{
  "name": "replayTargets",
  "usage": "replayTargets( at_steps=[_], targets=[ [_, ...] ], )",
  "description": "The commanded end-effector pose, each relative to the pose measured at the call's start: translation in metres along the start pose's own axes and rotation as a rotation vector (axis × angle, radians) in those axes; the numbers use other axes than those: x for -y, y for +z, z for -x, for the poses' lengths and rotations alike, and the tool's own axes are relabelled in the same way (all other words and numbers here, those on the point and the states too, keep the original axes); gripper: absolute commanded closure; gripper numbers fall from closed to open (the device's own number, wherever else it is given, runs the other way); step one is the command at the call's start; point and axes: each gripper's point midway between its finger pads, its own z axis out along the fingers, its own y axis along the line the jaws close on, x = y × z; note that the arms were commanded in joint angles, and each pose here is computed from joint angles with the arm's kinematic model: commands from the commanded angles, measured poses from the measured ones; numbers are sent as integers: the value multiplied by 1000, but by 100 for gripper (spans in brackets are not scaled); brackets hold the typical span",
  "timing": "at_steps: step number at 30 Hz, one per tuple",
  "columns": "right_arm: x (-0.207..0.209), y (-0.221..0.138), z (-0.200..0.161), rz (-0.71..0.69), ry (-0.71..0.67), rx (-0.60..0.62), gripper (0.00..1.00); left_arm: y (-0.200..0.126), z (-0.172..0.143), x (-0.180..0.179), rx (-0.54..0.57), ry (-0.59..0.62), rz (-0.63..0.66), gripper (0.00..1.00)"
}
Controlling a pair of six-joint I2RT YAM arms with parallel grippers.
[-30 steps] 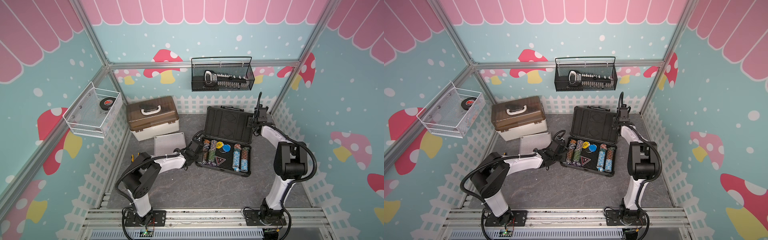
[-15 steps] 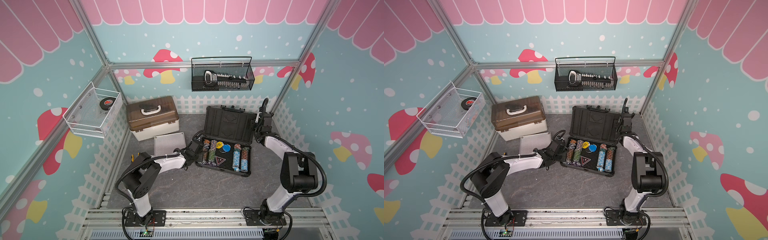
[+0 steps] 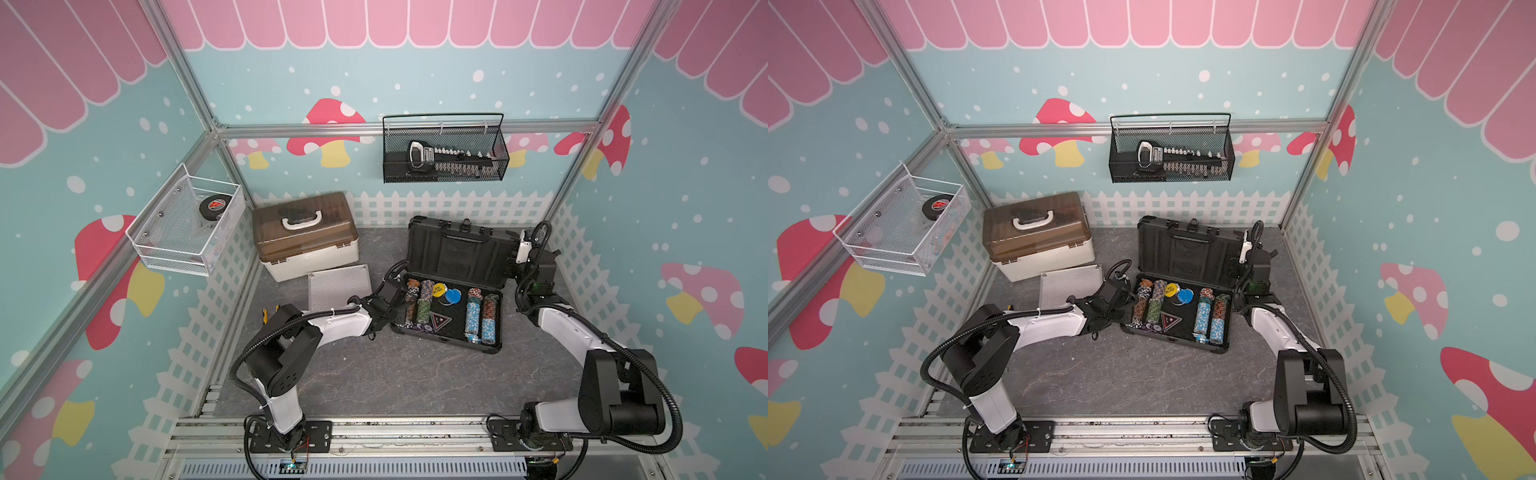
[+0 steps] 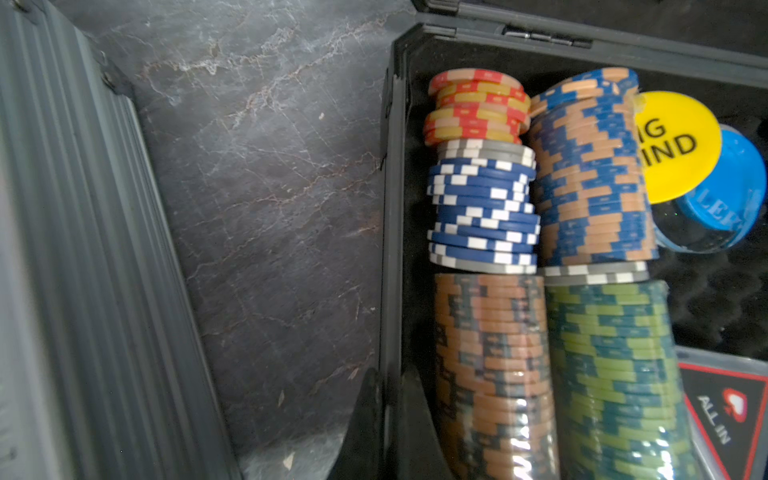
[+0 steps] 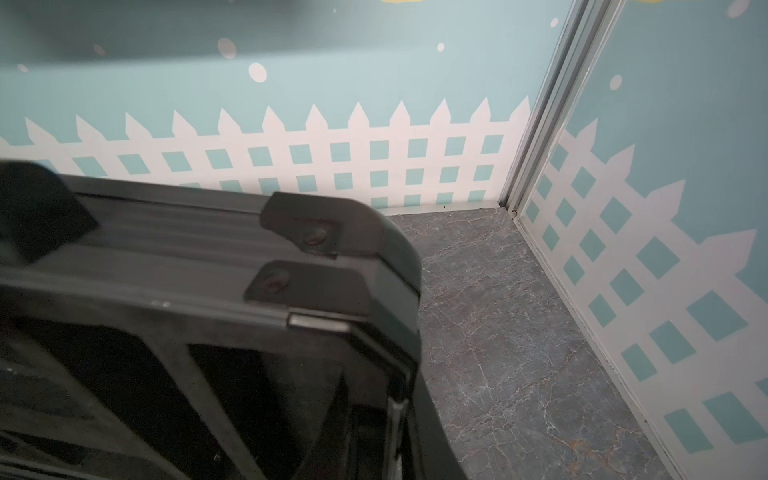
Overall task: Close the poker set cases
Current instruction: Close the lid of the poker set case.
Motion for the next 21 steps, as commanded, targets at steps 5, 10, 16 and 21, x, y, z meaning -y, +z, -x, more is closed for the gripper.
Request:
replayTargets(
  at_steps=[5, 10, 16, 21],
  targets=[
    [-15, -20, -64, 29, -101, -171, 100, 7, -40, -62, -146, -44, 212, 93],
    [-17, -27, -69, 22, -103, -167, 100, -1, -32, -59, -120, -45, 201, 86],
    [-17, -36, -73, 10, -103, -160, 100, -16, -21, -56, -78, -49, 190, 81],
    [-15, -47, -79, 1, -91, -150, 100, -31, -11, -51, -38, -47, 186, 74]
  ],
)
